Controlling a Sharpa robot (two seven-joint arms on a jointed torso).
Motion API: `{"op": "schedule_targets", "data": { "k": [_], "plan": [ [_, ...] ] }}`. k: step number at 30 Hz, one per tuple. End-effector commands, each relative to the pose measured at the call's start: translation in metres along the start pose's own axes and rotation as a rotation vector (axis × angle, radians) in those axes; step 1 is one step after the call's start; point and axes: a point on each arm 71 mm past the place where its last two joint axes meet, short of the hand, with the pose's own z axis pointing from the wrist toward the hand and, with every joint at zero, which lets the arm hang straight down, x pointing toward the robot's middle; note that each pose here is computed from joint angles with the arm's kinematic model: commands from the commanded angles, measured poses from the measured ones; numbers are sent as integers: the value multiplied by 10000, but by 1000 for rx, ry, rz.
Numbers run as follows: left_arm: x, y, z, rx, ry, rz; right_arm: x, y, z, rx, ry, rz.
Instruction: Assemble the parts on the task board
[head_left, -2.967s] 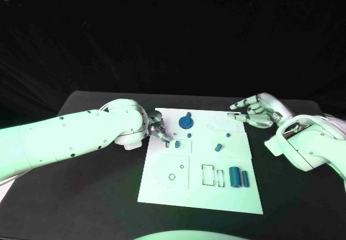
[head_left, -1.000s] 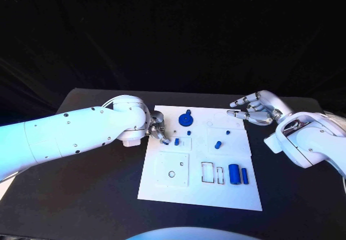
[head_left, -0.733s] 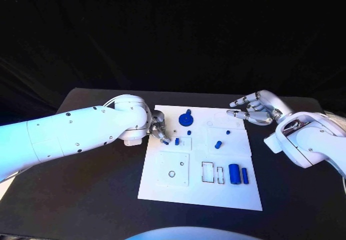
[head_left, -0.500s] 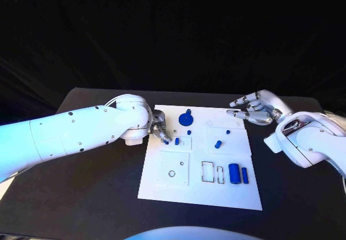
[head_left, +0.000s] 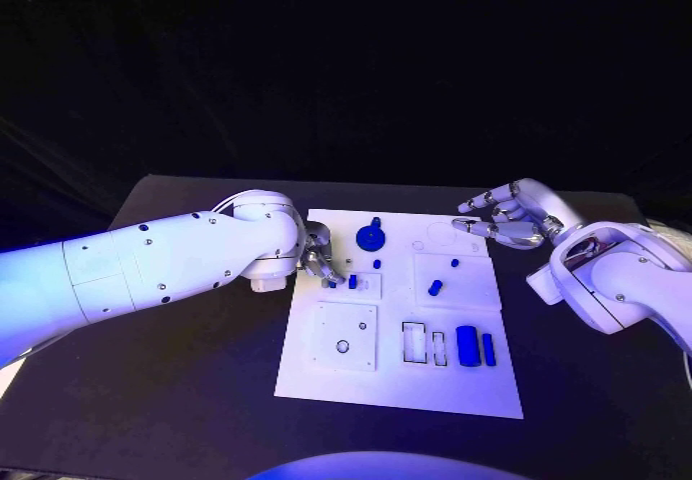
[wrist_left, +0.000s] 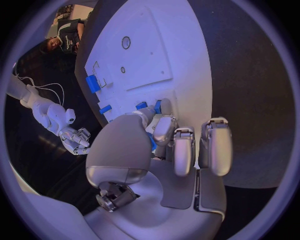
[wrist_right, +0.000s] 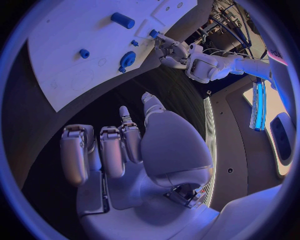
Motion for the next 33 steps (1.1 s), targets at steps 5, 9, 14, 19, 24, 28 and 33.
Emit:
{"op": "schedule_targets", "data": {
  "k": [5, 9, 14, 19, 24, 28, 33],
  "plan": [
    [127, 38, 43, -57, 75, 19, 17, 10, 0, -9, 14, -4],
    [122, 49, 49, -62, 74, 17, 17, 9, 0, -9, 14, -4],
    [112, 68, 57, -68, 69, 12, 16, 8, -1, -8, 14, -4],
    [106, 83, 58, -71, 65, 6, 15, 6, -1, -8, 13, -4],
    [100, 98, 53, -73, 57, -1, 15, 5, 0, -8, 13, -4],
    [93, 111, 44, -73, 47, -11, 15, 3, 0, -7, 13, -4],
    [80, 127, 25, -69, 22, -32, 18, -2, 0, -5, 14, -4]
  ]
}}
